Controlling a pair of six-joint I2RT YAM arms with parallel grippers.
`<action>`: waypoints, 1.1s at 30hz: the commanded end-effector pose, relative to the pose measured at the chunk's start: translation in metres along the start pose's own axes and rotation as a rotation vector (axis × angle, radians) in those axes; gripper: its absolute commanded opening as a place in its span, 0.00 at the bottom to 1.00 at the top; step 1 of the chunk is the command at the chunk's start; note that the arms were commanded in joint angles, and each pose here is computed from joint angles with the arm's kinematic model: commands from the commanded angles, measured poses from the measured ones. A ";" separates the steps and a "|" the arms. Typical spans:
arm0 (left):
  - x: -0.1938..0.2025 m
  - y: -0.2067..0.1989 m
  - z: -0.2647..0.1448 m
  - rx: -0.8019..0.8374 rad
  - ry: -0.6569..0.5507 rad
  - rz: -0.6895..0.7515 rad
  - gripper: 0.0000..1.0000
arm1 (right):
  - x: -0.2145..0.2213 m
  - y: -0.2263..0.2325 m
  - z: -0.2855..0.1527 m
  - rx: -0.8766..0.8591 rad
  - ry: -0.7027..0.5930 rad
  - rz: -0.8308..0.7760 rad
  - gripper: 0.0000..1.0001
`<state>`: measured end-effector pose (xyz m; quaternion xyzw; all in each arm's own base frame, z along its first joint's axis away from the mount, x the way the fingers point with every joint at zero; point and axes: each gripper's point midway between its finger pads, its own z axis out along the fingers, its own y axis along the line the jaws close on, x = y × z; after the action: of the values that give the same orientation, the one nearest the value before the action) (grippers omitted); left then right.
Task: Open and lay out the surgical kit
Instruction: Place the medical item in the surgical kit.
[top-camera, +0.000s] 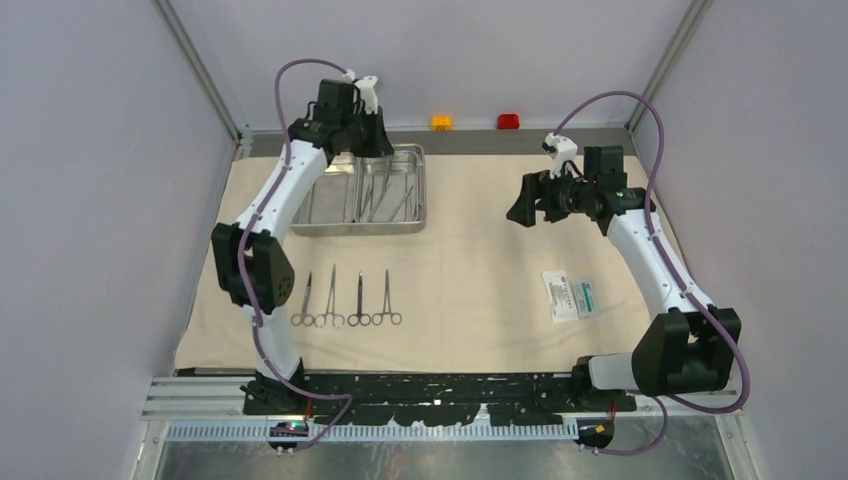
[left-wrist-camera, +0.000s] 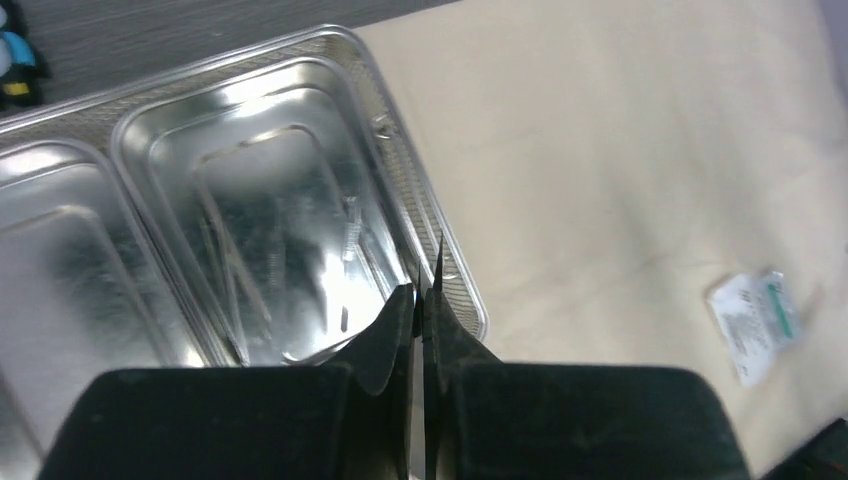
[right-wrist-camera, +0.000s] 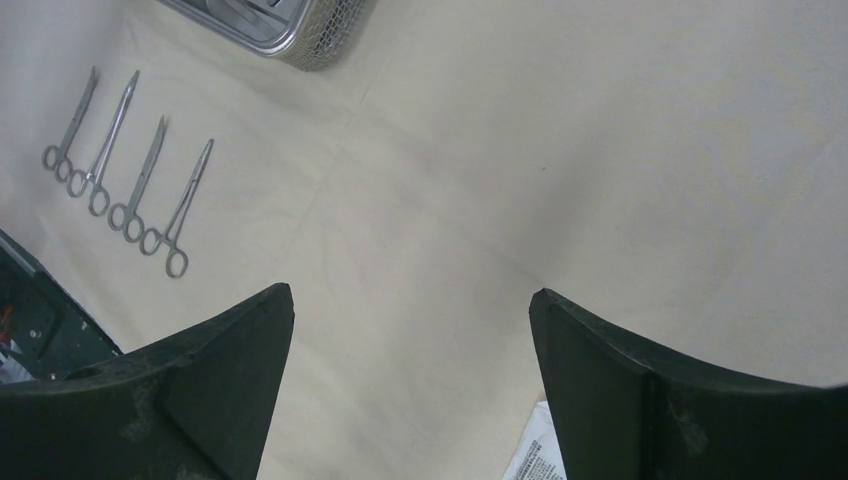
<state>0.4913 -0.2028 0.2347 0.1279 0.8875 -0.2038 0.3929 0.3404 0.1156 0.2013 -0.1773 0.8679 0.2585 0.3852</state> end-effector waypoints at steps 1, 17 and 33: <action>-0.011 -0.052 -0.030 0.260 -0.100 -0.156 0.00 | -0.014 0.005 -0.004 -0.026 -0.036 -0.041 0.92; 0.188 -0.156 -0.002 0.567 0.105 -0.555 0.00 | -0.008 0.002 -0.002 -0.019 -0.024 -0.056 0.92; 0.229 -0.122 0.016 0.400 0.071 -0.529 0.00 | -0.001 0.001 0.002 -0.030 -0.001 -0.050 0.92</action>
<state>0.2944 -0.3059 0.0703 -0.0373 0.8594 -0.4630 0.2140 0.3397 0.1163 0.1992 -0.1927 0.8651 0.2582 0.3843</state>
